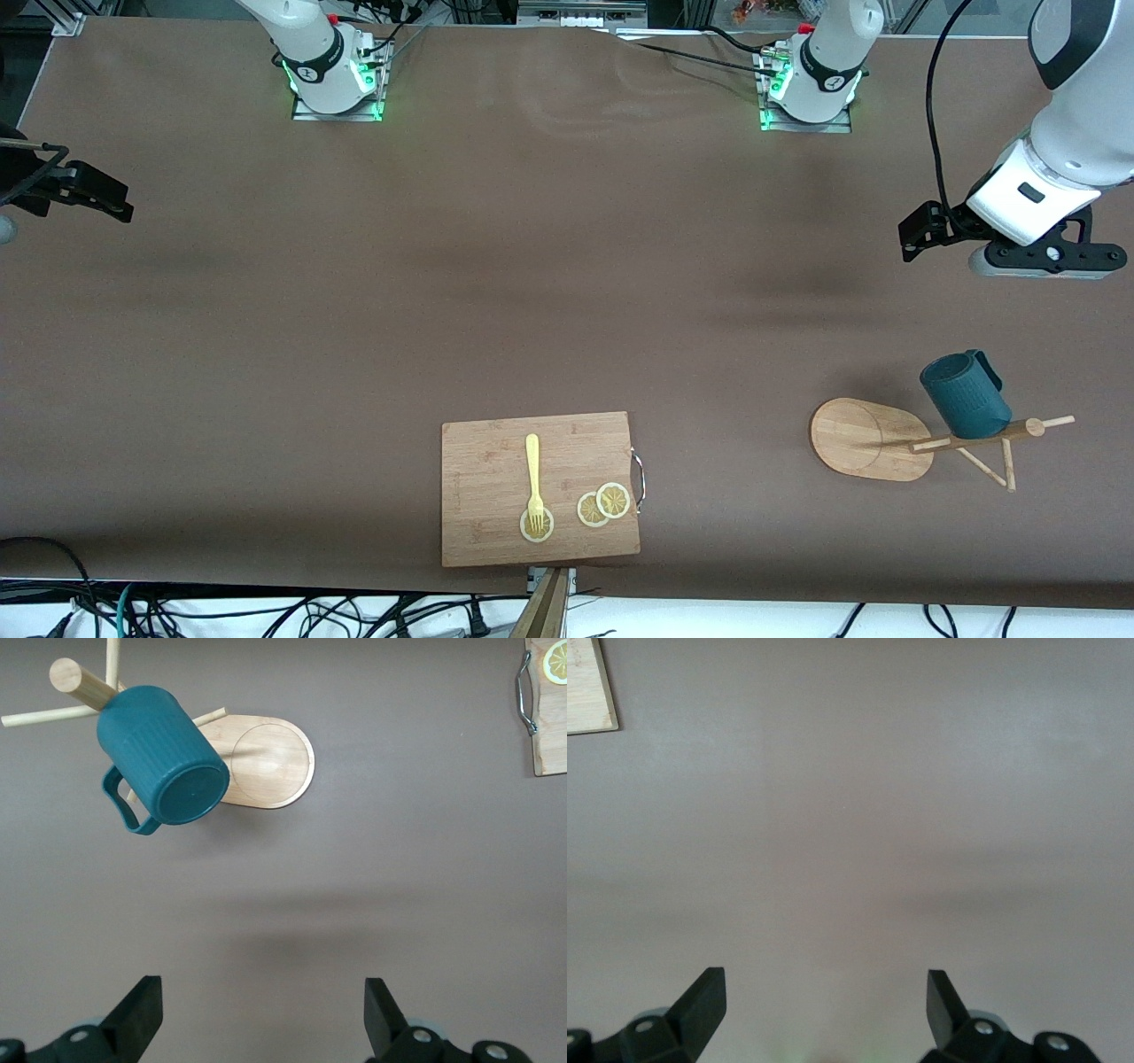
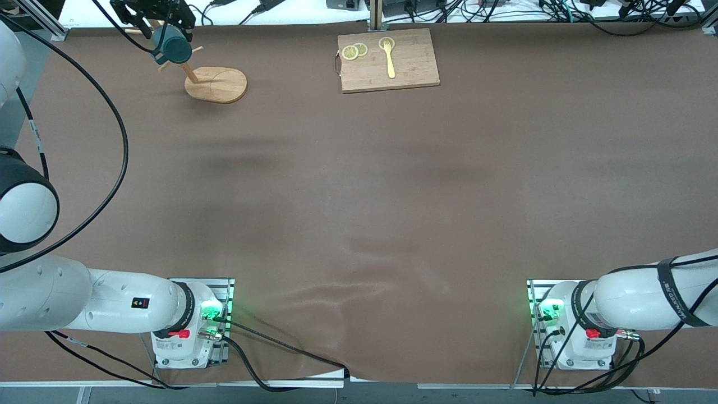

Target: Pass cup and hang on rack

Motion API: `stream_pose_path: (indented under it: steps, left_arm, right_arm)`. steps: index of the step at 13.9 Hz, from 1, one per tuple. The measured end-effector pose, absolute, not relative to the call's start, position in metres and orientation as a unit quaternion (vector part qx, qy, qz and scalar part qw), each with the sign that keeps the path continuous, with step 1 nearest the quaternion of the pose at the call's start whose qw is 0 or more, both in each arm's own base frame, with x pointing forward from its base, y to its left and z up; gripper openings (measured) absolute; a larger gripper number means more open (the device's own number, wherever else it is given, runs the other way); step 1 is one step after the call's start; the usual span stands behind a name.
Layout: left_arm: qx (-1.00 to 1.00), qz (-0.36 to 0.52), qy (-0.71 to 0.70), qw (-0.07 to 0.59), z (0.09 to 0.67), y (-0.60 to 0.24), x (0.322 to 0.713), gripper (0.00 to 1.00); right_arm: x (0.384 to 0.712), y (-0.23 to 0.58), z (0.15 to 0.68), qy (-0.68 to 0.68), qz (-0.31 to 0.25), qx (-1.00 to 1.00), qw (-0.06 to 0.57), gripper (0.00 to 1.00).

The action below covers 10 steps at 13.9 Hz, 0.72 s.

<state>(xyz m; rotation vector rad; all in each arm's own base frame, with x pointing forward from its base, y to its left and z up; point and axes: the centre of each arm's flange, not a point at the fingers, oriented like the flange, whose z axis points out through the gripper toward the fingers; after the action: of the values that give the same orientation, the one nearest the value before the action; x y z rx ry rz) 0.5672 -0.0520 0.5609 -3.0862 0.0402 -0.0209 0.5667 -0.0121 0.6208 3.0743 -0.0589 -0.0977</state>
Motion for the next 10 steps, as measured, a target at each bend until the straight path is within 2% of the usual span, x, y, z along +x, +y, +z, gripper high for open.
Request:
stream_pose_path:
  steps: [10]
  left_arm:
    - [-0.999,-0.008,0.017,0.027,0.561,-0.056,0.567,1.0]
  right_arm:
    - [0.567,-0.012,0.62,-0.019,-0.032,0.999,0.033,1.0]
